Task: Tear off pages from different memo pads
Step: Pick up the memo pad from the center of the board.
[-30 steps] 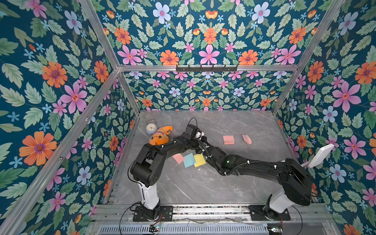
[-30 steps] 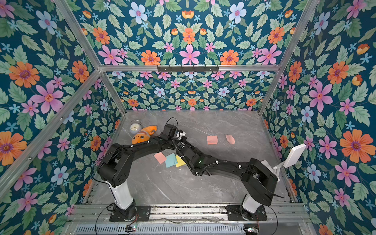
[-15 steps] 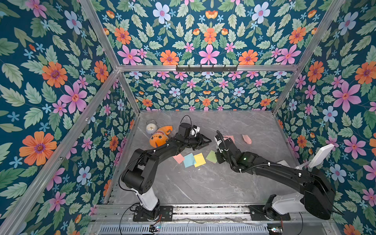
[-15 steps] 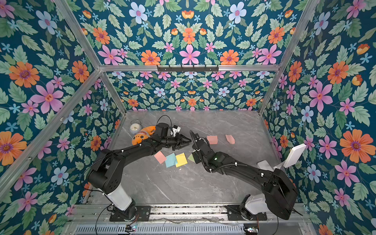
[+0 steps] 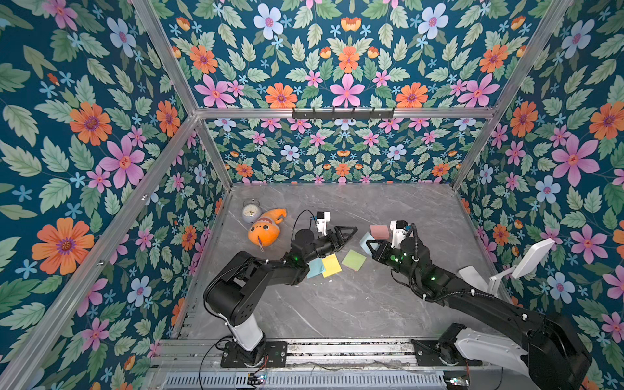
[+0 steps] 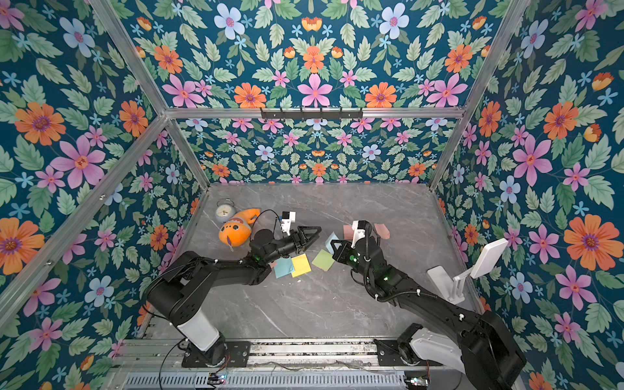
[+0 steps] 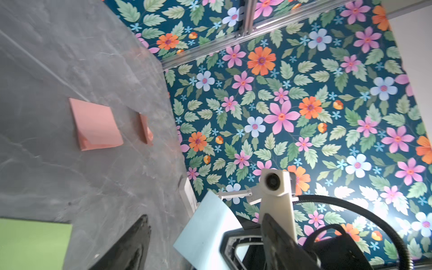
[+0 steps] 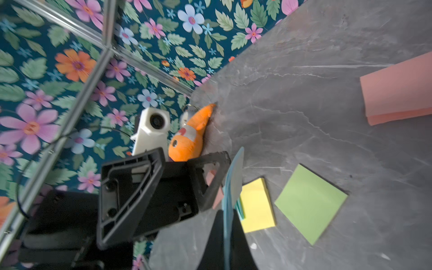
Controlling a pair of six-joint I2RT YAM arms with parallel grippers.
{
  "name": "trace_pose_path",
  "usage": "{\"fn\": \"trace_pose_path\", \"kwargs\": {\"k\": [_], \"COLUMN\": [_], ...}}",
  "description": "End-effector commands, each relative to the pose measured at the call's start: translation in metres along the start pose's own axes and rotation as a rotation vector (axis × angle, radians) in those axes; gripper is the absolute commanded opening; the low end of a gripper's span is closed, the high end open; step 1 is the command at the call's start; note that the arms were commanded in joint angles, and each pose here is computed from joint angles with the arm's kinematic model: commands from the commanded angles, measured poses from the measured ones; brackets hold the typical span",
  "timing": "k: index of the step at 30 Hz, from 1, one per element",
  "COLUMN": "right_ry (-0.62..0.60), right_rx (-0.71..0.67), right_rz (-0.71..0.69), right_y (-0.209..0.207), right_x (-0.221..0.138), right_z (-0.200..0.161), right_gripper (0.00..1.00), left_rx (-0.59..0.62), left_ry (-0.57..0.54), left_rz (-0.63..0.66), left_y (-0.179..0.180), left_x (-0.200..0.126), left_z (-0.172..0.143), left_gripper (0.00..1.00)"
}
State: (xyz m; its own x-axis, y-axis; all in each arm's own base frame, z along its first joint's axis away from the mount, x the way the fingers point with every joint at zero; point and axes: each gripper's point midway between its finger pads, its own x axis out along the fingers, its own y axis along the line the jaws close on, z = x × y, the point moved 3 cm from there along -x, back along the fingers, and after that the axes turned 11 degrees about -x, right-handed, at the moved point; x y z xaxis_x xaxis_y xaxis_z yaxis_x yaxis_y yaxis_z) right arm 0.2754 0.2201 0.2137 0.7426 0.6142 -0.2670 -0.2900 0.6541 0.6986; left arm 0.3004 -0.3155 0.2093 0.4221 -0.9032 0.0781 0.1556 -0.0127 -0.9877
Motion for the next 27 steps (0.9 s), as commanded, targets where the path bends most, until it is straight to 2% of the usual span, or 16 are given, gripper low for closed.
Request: {"fn": "trace_pose_path", "kwargs": {"k": [1,5,16,19,20,21,25,27], "right_ry": [-0.137,-0.146,-0.147,-0.145,-0.146,-0.154,-0.187,-0.191], "right_rx": [0.171,0.202,0.244,0.252,0.254,0.258,0.248,0.234], "right_rz": [0.16,0.161,0.172,0.171,0.175,0.185,0.232,0.233], "right_y": [0.025,0.021,0.014,0.012,0.012,0.012,0.021,0.024], "right_x": [-0.002,0.001,0.005,0.005,0.005,0.004,0.0,-0.001], "right_z": [0.025,0.023,0.016,0.015,0.014,0.015,0.023,0.026], "right_gripper": [0.06,0.07,0.12,0.14,0.14,0.14,0.12,0.12], "left_rx": [0.033,0.007,-0.014,-0.02,-0.023,-0.026,-0.057,-0.058], "left_ry": [-0.037,-0.016,0.028,0.031,0.03,0.031,0.015,0.009], "left_rz": [-0.152,-0.182,-0.207,-0.218,-0.216,-0.209,-0.168,-0.171], "left_y": [-0.03,-0.032,-0.036,-0.039,-0.038,-0.036,-0.022,-0.022], "left_x": [0.003,0.006,0.015,0.017,0.017,0.017,0.012,0.01], "left_z": [-0.001,-0.008,-0.012,-0.011,-0.01,-0.011,-0.008,-0.008], "left_gripper": [0.74,0.67,0.23,0.17,0.18,0.25,0.57,0.63]}}
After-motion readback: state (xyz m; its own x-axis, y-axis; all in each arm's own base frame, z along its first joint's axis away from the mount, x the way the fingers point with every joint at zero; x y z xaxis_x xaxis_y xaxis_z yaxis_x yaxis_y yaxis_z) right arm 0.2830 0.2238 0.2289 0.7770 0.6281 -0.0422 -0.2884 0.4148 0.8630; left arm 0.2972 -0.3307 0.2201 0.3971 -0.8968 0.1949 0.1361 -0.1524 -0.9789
